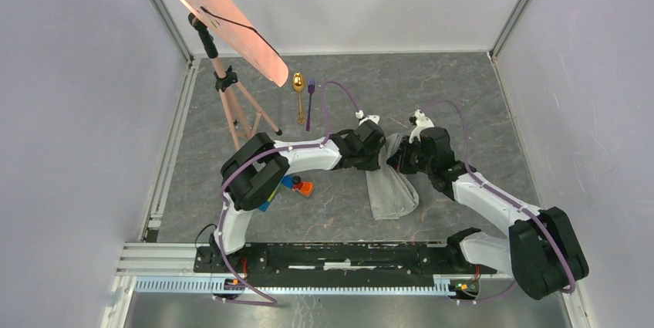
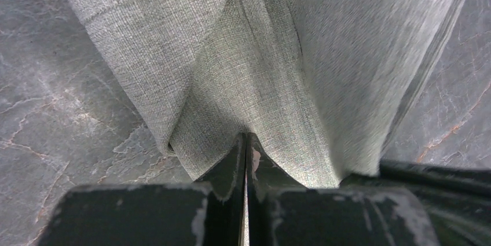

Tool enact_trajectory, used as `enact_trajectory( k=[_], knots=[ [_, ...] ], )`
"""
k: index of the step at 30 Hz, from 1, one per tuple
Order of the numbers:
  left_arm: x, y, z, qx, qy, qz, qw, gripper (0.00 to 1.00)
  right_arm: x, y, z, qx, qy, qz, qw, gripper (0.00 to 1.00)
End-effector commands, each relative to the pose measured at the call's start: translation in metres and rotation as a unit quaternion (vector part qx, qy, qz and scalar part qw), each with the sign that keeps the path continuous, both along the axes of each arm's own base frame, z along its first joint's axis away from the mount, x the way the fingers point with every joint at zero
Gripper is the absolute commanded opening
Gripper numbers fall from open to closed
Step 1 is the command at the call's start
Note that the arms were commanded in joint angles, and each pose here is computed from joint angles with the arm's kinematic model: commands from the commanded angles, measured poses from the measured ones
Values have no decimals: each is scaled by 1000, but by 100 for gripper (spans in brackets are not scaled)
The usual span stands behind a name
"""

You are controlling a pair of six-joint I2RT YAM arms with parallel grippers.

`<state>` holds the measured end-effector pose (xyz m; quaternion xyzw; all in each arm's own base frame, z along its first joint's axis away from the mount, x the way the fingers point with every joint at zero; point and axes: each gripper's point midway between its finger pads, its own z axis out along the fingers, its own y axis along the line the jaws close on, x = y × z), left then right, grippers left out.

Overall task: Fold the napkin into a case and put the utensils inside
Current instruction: Fold the 2/3-rectangle-folded napkin at the center of the board.

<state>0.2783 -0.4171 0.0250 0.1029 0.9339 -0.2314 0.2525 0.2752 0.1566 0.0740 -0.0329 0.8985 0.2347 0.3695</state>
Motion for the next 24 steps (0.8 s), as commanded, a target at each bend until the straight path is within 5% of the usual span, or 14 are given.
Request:
enact_trajectory(
  k=[1, 12, 19, 24],
  knots=[
    [-4, 5, -14, 14, -3, -26, 1000, 2, 3, 28, 13, 123, -1, -34, 992, 0],
    [-6, 8, 15, -8, -16, -31, 999, 3, -12, 36, -3, 269, 31, -105, 957, 0],
    [-14, 26, 61, -36, -25, -29, 999, 38, -10, 33, -8, 255, 33, -113, 960, 0],
    [-10, 49, 50, -43, 0, -11, 999, 44, -10, 33, -9, 246, 36, -111, 962, 0]
  ],
)
